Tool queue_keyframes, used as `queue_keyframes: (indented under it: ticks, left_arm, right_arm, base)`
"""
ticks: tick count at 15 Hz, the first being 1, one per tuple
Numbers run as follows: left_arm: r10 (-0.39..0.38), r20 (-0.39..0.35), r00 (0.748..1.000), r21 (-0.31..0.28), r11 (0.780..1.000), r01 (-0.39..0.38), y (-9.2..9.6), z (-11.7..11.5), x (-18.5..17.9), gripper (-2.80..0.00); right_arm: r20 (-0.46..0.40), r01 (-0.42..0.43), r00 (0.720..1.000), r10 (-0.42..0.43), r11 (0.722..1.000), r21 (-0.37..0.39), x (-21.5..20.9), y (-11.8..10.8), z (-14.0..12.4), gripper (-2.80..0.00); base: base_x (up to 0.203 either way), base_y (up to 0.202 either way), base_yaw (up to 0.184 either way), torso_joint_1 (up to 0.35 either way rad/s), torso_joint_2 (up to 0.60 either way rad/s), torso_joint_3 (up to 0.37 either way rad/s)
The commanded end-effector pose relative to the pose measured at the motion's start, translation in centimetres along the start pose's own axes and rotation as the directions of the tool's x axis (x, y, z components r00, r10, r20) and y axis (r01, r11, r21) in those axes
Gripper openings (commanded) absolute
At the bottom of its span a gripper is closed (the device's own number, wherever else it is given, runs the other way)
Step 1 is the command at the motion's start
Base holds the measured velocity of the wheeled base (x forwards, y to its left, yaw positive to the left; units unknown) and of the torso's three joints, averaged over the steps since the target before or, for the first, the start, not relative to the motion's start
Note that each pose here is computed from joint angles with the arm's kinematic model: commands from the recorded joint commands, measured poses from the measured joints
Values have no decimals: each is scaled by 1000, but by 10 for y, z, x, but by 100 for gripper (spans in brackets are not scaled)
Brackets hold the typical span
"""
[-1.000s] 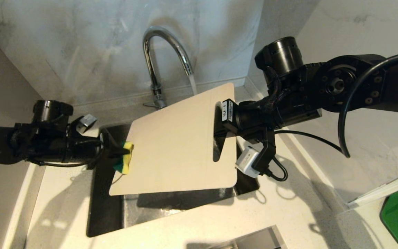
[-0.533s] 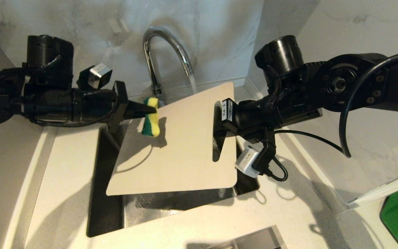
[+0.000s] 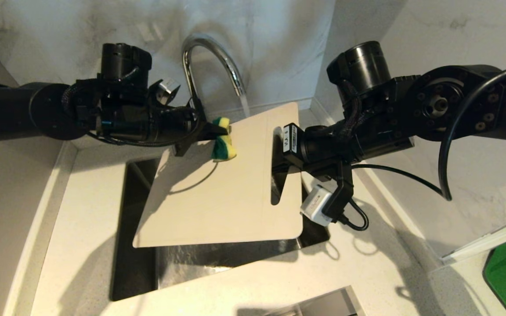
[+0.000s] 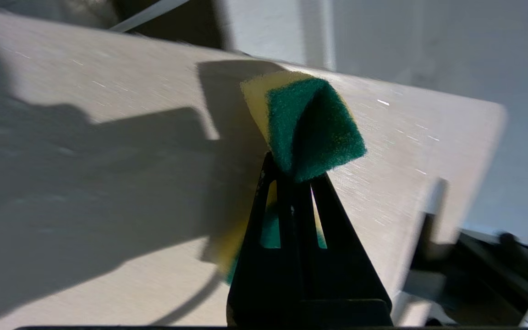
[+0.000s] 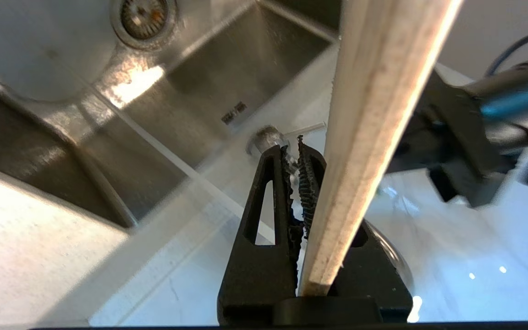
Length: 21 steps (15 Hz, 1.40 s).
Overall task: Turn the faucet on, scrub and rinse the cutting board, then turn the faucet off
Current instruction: Scrub the cutting board underwater
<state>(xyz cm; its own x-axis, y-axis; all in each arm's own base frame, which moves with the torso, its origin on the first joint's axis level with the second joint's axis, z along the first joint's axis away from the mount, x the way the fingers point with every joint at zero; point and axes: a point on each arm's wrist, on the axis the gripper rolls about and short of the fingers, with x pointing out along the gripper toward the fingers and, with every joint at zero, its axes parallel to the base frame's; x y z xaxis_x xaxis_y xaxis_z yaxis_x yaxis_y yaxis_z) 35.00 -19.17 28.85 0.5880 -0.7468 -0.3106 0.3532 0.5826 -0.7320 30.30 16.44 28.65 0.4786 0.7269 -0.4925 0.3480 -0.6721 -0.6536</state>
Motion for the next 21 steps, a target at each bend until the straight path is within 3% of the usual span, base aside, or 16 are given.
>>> queue_keyframes:
  ticks: [1, 6, 9, 13, 21]
  left_arm:
    - [49, -35, 998, -36, 998, -51, 22, -4, 13, -280]
    - [131, -47, 990, -79, 988, -134, 57, -2, 9, -280]
    - [186, -49, 981, -107, 976, -190, 88, -2, 3, -280]
    - [204, 2, 979, -134, 970, -202, 126, 8, -7, -280]
    - [239, -35, 970, -138, 961, -241, 188, 14, -39, -280]
  right_arm:
    - [7, -1, 1000, 1, 1000, -12, -1, 0, 2, -280]
    - [8, 0, 1000, 0, 1000, -12, -1, 0, 2, -280]
    - [4, 3, 1000, -3, 1000, -13, -2, 0, 1, -280]
    - [5, 2, 1000, -2, 1000, -12, -1, 0, 1, -280]
    - [7, 0, 1000, 0, 1000, -11, -1, 1, 2, -280]
  base:
    - [0, 0, 0, 0, 0, 0]
    - [0, 0, 0, 0, 0, 0]
    - [0, 0, 0, 0, 0, 0]
    - [0, 0, 0, 0, 0, 0]
    - [0, 0, 0, 0, 0, 0]
